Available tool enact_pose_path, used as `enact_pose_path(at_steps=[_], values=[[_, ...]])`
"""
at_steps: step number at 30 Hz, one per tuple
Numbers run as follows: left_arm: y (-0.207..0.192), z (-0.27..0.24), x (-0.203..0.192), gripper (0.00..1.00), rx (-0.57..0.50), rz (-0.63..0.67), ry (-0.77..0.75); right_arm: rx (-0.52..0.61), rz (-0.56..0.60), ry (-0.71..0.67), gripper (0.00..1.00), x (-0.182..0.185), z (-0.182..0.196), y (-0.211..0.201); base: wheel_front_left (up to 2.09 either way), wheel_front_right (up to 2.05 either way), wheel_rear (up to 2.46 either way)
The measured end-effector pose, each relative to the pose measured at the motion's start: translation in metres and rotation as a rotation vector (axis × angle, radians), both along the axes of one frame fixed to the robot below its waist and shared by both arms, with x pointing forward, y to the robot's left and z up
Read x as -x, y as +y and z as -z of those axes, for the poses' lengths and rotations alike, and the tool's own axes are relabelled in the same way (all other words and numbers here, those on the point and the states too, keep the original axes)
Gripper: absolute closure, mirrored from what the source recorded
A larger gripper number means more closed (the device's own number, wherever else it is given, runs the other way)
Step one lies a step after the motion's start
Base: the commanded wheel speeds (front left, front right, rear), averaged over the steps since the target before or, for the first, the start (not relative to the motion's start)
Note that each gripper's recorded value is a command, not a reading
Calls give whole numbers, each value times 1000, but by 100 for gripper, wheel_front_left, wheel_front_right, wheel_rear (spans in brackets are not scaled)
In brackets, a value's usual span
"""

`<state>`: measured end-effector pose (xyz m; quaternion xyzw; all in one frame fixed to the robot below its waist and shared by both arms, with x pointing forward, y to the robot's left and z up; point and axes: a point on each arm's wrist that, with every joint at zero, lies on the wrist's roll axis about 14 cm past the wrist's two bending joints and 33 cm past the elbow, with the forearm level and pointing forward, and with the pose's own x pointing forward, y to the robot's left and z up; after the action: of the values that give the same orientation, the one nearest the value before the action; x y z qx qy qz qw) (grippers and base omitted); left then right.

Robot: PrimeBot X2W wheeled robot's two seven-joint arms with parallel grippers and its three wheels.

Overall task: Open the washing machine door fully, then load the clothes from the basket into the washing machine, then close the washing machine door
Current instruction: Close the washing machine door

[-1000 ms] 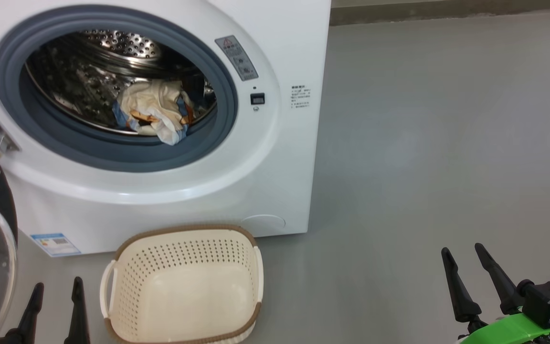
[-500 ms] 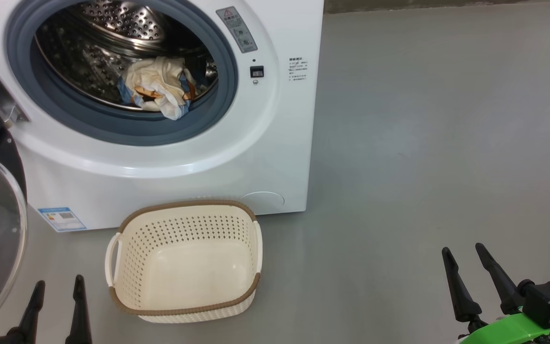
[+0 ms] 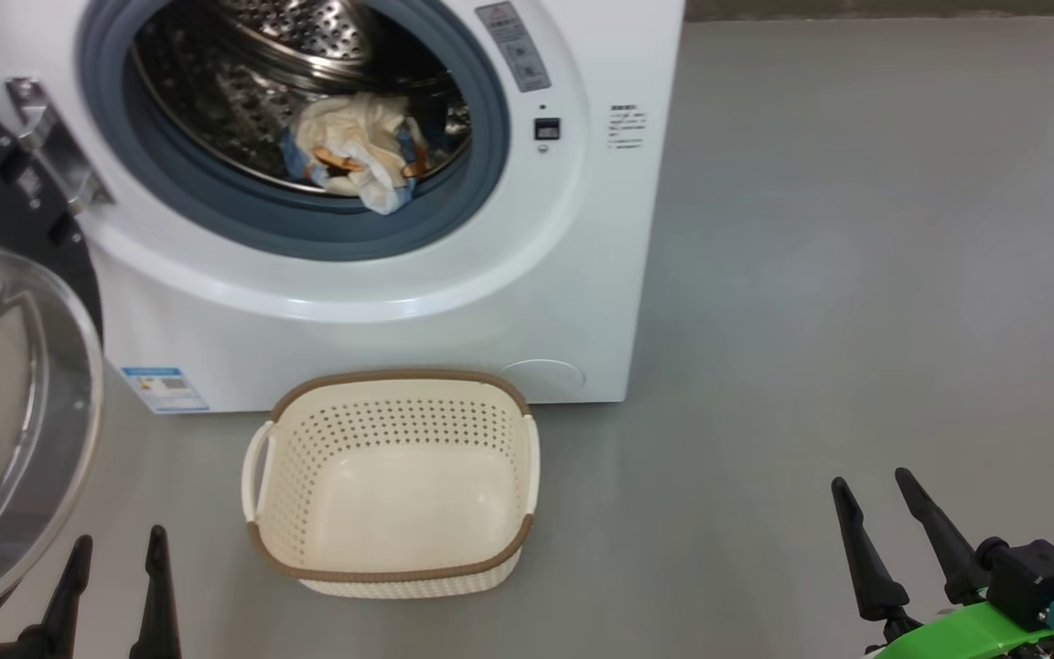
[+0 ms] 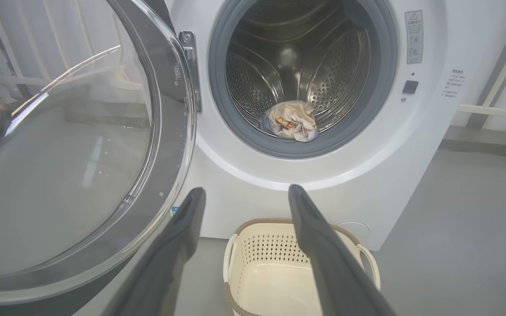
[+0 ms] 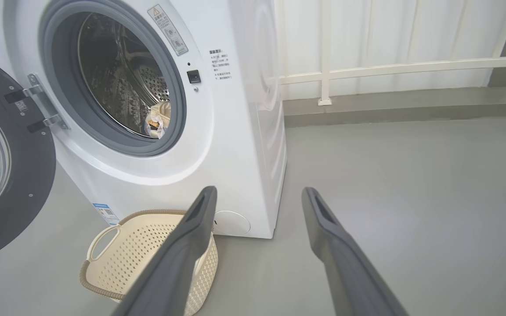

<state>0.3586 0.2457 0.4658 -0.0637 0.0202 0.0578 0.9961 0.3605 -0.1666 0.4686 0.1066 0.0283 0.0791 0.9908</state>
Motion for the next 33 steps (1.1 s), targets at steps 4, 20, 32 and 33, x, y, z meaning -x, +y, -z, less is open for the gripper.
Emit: enact_pose_path(at_steps=[4,20,32,33], values=[[10,-2,8,0,1,-36,-7,-3,-52,3,0,-5,1,17,0,0,0],[68,-11,67,0,17,-269,-37,-2,-319,-9,0,-27,-1,101,0,0,0],[105,-7,134,0,9,-458,-23,0,-523,-10,0,-28,-1,168,0,0,0],[107,-7,140,0,10,-472,-21,0,-538,-10,0,-28,-1,173,0,0,0]])
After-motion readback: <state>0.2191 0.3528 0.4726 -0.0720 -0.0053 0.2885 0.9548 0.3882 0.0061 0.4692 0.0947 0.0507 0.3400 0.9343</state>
